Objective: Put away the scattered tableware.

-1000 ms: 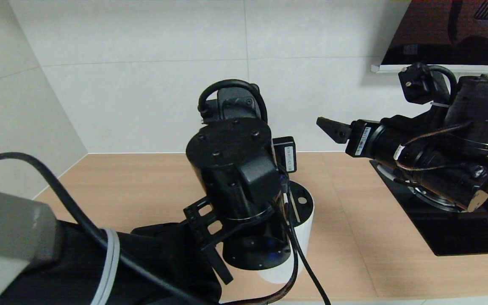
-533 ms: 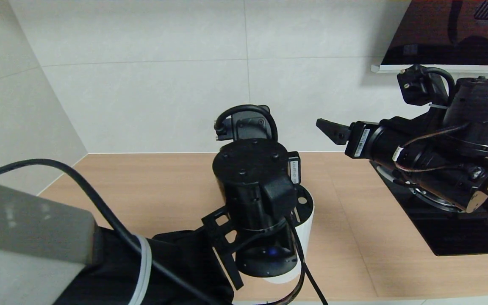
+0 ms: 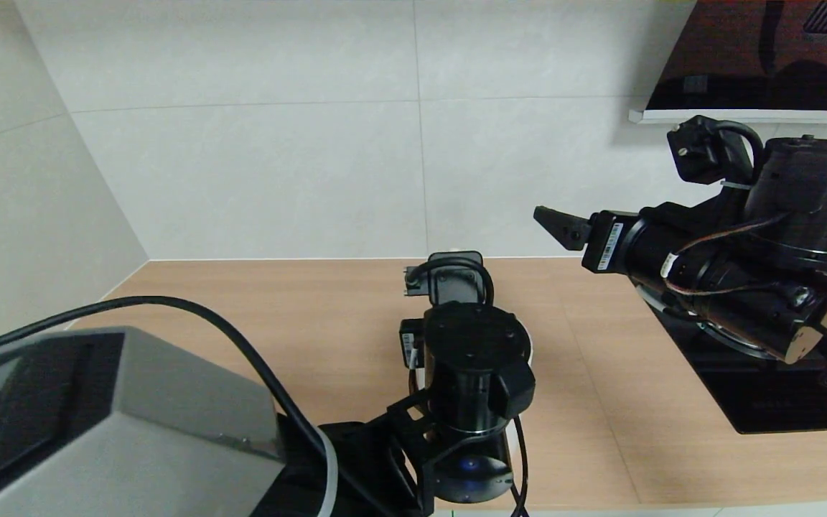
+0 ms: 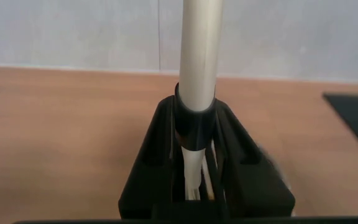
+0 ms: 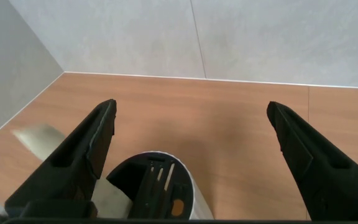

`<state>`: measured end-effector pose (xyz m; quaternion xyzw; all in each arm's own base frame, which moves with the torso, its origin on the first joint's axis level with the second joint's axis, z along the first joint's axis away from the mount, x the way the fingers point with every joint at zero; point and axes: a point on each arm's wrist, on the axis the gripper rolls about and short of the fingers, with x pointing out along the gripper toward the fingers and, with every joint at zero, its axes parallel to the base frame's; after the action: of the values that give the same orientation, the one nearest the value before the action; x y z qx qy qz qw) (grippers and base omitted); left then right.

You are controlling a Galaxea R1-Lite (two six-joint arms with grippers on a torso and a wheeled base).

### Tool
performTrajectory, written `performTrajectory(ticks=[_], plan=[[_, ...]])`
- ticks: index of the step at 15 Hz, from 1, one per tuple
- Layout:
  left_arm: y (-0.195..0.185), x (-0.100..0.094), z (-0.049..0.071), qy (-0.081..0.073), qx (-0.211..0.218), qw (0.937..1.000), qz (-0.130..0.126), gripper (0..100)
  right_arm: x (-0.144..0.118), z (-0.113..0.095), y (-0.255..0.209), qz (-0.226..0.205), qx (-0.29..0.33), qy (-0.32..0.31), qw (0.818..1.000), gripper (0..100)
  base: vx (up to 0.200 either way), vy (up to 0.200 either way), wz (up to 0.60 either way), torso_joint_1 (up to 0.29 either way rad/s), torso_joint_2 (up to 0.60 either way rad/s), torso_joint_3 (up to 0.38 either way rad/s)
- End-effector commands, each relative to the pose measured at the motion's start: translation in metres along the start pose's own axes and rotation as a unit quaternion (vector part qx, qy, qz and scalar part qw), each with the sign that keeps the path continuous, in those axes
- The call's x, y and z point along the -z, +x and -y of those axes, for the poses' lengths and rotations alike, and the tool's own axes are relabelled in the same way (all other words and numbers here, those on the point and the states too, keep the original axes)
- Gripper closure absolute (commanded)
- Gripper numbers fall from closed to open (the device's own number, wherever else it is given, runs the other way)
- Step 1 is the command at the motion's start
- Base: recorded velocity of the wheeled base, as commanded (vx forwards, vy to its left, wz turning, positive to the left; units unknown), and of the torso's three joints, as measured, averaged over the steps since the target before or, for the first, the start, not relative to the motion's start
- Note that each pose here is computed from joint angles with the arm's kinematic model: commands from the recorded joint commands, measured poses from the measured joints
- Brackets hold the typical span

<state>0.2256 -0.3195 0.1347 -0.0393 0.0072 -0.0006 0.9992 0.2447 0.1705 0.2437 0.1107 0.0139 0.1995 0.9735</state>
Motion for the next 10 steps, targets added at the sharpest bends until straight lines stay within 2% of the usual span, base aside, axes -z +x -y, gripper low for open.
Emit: performTrajectory(ticks=[1,3,6,10], plan=[[0.0004,0.0176,-0.0009,0.022,-0.002,0.9996,-0.015,100,0.0012,-0.0001,0.0009,-0.002,0.001,0.0,1.0,0,0.0,0.0,0.0,0.0,0.0,0.0],[-0.0001,0.0237,-0.002,0.029,0.004,0.9994,-0.021,100,0.0012,-0.0001,0.0009,-0.002,0.001,0.0,1.0,0,0.0,0.0,0.0,0.0,0.0,0.0],[-0.0001,0.0237,-0.002,0.025,0.005,0.9994,-0.021,100,0.0021,0.0,0.0011,-0.003,0.001,-0.001,1.0,0,0.0,0.0,0.0,0.0,0.0,0.0],[-0.0011,0.0248,-0.0036,0.028,0.005,0.9993,-0.023,100,0.0047,0.0006,0.0015,-0.008,0.002,-0.002,1.0,0,0.0,0.0,0.0,0.0,0.0,0.0]])
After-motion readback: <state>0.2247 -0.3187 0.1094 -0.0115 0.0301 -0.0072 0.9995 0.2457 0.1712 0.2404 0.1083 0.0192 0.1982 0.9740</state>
